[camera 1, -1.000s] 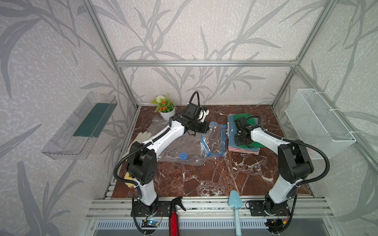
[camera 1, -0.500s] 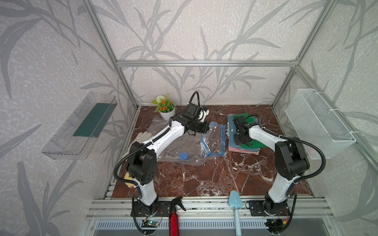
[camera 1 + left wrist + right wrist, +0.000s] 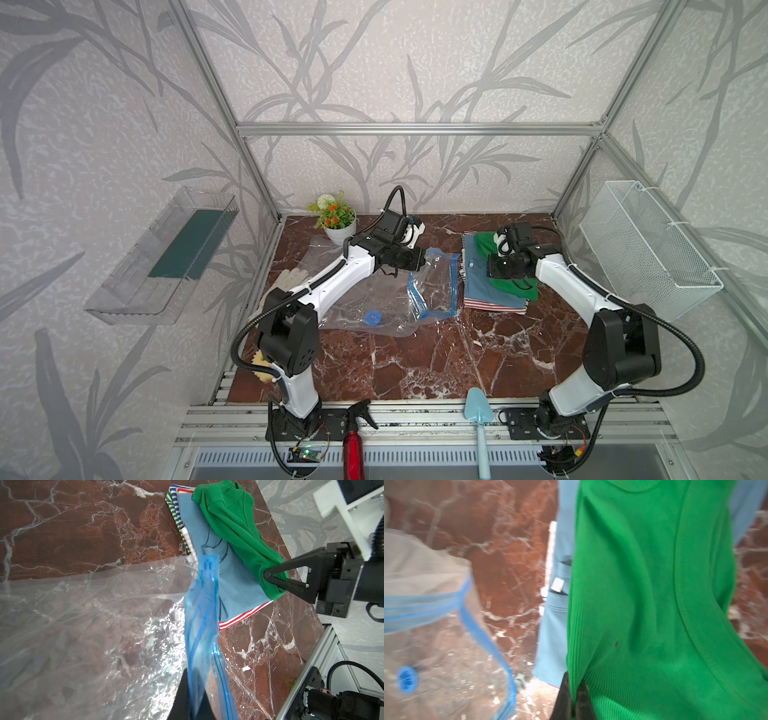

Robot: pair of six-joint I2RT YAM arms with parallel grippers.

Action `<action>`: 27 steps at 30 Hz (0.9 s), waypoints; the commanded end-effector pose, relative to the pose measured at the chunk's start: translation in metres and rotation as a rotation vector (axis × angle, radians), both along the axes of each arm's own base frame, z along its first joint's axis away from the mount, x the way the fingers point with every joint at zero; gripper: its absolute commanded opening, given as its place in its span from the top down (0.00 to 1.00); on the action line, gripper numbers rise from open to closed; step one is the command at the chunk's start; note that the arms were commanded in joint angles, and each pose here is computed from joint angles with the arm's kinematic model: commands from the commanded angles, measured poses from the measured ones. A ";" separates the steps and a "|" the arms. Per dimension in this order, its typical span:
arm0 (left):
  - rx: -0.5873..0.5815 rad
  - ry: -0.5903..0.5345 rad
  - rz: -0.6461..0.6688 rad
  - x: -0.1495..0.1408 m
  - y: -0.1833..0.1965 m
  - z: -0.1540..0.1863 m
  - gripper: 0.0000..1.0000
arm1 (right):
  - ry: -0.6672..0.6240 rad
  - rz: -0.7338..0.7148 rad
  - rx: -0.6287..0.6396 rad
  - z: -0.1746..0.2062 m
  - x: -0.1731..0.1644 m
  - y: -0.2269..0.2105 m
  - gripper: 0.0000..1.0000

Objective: Take the tank top out of the vacuum bag
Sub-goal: Adjust the tank top.

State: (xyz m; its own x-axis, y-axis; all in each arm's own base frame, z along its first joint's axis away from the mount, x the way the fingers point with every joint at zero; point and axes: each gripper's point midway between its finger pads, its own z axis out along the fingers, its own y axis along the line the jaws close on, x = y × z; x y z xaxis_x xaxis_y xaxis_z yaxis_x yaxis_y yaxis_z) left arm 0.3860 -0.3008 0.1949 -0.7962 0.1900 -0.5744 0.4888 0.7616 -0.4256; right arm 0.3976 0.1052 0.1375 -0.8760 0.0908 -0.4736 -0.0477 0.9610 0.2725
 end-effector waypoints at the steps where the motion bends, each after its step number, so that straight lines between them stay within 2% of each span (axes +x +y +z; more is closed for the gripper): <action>1: -0.010 -0.005 -0.015 0.000 -0.005 0.005 1.00 | -0.042 0.044 0.145 0.016 -0.001 0.025 1.00; 6: -0.010 -0.005 -0.016 0.000 -0.005 0.006 1.00 | -0.004 0.042 0.193 0.004 -0.002 0.033 1.00; 16: -0.010 -0.010 -0.016 0.000 -0.005 0.007 1.00 | 0.066 0.055 0.203 -0.030 -0.002 0.051 1.00; 17: -0.010 -0.009 -0.016 0.000 -0.005 0.007 1.00 | 0.067 0.055 0.203 -0.031 -0.002 0.052 0.97; 20: -0.009 -0.007 -0.015 0.000 -0.004 0.006 1.00 | 0.052 0.049 0.173 -0.026 -0.002 0.046 0.80; 22: -0.007 -0.008 -0.017 0.000 -0.005 0.006 1.00 | 0.024 0.035 0.143 -0.018 -0.004 0.038 0.65; 25: -0.007 -0.006 -0.016 0.000 -0.005 0.005 1.00 | -0.011 -0.029 0.123 -0.008 -0.012 0.017 0.55; 27: -0.007 -0.004 -0.016 0.000 -0.005 0.005 1.00 | -0.033 -0.105 0.145 -0.001 -0.018 -0.004 0.53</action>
